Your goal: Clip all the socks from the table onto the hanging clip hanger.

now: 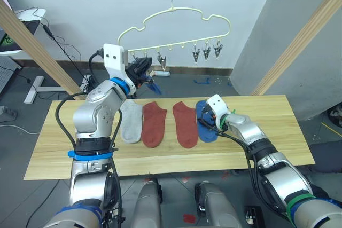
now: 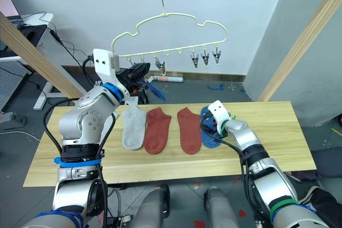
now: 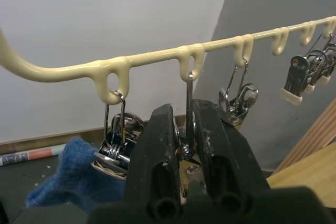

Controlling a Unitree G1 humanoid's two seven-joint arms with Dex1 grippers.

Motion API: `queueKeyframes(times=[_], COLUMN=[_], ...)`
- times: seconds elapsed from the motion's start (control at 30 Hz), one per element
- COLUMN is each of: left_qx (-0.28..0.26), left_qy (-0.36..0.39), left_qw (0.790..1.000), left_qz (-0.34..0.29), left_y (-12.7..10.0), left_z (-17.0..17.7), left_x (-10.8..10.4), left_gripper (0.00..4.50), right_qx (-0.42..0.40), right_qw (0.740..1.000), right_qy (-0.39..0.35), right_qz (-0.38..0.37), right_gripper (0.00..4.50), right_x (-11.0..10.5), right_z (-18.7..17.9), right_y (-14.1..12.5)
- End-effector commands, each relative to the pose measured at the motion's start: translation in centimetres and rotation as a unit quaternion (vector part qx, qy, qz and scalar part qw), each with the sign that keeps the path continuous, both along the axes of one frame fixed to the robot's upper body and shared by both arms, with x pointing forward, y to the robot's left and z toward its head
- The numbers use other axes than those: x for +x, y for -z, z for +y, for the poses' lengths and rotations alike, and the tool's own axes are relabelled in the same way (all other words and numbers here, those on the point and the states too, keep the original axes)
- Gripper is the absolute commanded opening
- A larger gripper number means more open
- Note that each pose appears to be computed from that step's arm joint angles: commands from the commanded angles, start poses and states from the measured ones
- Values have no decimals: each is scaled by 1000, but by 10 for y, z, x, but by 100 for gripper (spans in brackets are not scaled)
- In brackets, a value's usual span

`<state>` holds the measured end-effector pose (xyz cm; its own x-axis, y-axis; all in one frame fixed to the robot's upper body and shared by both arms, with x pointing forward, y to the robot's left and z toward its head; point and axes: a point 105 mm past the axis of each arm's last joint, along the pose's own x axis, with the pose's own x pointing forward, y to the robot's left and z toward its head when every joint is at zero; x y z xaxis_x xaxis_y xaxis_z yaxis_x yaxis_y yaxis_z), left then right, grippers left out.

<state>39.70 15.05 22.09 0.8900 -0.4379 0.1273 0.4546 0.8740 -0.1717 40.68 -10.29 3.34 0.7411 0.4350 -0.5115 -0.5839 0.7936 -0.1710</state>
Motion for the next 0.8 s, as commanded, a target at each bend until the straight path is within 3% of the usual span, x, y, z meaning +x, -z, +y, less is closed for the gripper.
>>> queueKeyframes(times=[0.03, 0.13, 0.37, 0.47, 0.6, 0.8], left_qx=[-2, -1, -11, -52, -209, -307], left_qy=[-2, -2, 3, 16, 54, 87], left_qw=[1000, 1000, 1000, 998, 969, 932], left_qz=[0, 2, 12, 41, 123, 172], left_y=[-2, -1, 1, 4, 3, -4], left_z=[3, 4, 2, 0, 2, 0], left_x=[-4, -6, -6, -6, -7, -10], left_gripper=[20, 20, 20, 20, 20, 20], right_qx=[6, 12, -2, 14, 29, 76], right_qw=[999, 998, 998, 999, 996, 983], right_qy=[10, 12, -12, -21, -78, -103], right_qz=[43, 54, 66, 48, -40, -129], right_gripper=[432, 371, 118, 11, 5, 5], right_x=[-11, -17, -41, -46, -50, -62], right_z=[-10, -13, -26, -27, -8, 33], right_y=[20, 25, 36, 26, -23, -94])
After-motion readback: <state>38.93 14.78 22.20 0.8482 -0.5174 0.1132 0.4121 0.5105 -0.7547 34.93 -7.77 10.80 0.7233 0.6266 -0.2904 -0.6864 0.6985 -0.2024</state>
